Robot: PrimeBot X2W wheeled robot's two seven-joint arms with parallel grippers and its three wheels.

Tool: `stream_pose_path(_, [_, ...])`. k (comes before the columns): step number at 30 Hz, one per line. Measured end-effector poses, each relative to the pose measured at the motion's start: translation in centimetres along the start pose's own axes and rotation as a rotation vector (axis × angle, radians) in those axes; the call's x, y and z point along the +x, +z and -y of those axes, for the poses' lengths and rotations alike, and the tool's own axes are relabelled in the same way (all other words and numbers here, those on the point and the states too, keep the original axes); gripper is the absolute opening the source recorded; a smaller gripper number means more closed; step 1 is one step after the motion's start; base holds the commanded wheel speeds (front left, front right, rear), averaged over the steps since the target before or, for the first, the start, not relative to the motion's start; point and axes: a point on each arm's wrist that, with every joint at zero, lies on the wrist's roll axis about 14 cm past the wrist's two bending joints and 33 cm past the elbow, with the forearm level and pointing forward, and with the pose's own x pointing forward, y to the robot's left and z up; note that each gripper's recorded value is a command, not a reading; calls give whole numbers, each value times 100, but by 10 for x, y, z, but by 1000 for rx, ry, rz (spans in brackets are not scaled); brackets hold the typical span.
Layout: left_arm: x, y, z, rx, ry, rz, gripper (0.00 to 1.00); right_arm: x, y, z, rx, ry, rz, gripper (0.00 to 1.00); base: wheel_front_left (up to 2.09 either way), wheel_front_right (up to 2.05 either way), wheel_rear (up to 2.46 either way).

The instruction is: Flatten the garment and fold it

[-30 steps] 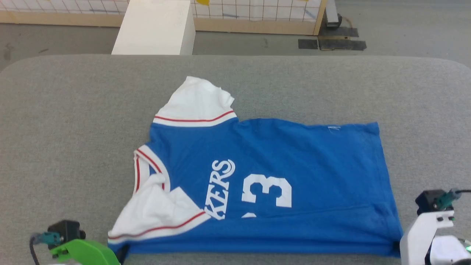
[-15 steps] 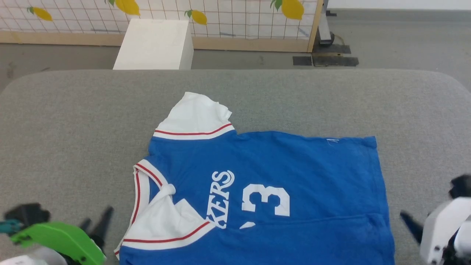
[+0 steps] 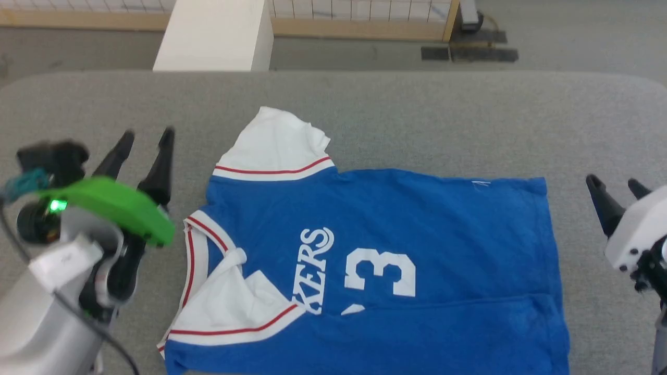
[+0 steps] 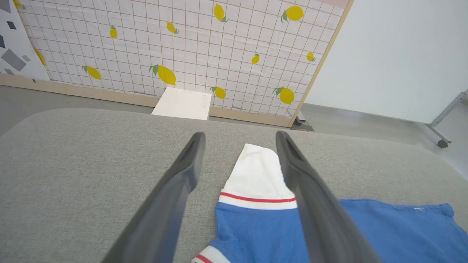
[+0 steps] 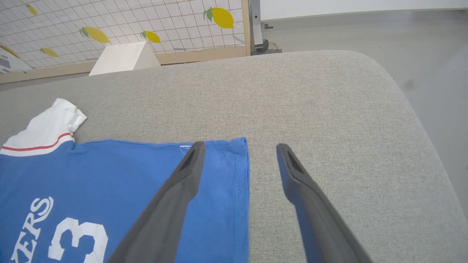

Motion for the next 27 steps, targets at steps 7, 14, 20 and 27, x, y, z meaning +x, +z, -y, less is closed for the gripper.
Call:
stream_pose_path(7, [73,-18,8,59,-62,-139,100,38,7,-19,-35,31,-17,100,0,0,0])
stream_pose_path(14, [131,-53,-13,87,-14,-411,100,73,-15,-33,-60,57,-88,100,0,0,0])
stream_pose_path(20, [154,-106,-16,107,9,-687,100,92,-44,-24,-49,32,-162,100,0,0,0])
stream_pose_path(27, [157,-168,-20,175,26,-921,100,104,-70,-8,-33,-13,-217,100,0,0,0])
